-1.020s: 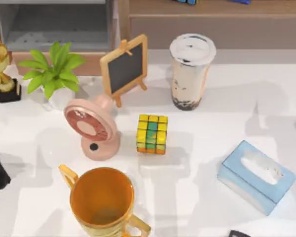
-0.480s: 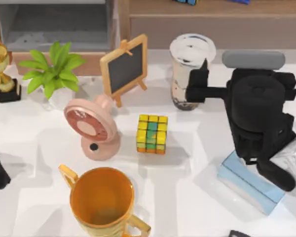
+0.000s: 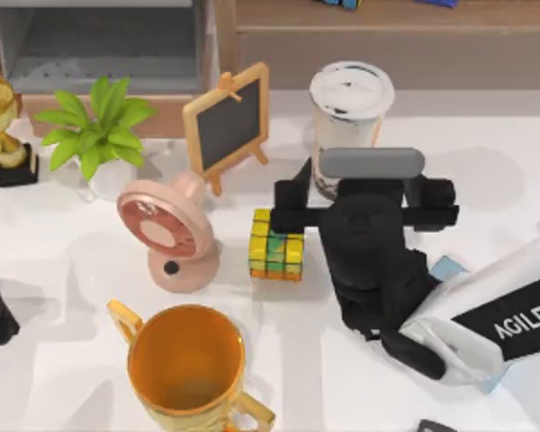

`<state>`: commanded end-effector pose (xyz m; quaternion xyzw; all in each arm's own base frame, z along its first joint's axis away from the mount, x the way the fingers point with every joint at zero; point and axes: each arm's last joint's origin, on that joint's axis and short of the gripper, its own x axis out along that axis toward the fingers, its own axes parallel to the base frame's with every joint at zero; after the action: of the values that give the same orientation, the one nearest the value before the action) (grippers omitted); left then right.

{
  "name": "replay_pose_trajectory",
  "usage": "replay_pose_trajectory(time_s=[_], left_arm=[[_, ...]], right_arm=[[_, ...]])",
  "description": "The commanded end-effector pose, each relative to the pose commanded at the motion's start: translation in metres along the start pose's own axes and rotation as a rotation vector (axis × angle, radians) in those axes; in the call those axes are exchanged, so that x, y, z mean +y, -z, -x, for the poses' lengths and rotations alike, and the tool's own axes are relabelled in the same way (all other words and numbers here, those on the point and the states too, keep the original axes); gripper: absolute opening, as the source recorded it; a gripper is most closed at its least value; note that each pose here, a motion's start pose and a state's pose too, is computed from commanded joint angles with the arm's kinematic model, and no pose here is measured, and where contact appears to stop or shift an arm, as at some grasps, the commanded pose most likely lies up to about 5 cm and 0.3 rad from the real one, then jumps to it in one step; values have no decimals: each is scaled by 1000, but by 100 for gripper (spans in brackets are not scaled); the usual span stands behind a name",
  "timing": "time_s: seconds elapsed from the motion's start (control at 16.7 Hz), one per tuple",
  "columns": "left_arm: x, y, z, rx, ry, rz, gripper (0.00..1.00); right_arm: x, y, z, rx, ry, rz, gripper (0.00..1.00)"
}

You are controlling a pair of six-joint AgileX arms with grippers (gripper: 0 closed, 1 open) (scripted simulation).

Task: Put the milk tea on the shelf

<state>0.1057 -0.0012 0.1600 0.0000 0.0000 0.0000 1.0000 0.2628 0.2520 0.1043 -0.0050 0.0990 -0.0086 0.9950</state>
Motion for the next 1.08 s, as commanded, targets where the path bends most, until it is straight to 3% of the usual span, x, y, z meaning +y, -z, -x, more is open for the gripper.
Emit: replay_pose_trajectory(time_s=[0.3, 0.78, 1.08], left_arm=[[0, 0, 0, 0, 0, 0, 100], [0, 0, 0, 0, 0, 0, 100], [0, 0, 0, 0, 0, 0, 100]], right_arm=[[-1, 0, -5, 2, 1, 1, 100], [1, 0, -75, 0, 0, 0, 100], [0, 0, -80, 0, 0, 0, 100]])
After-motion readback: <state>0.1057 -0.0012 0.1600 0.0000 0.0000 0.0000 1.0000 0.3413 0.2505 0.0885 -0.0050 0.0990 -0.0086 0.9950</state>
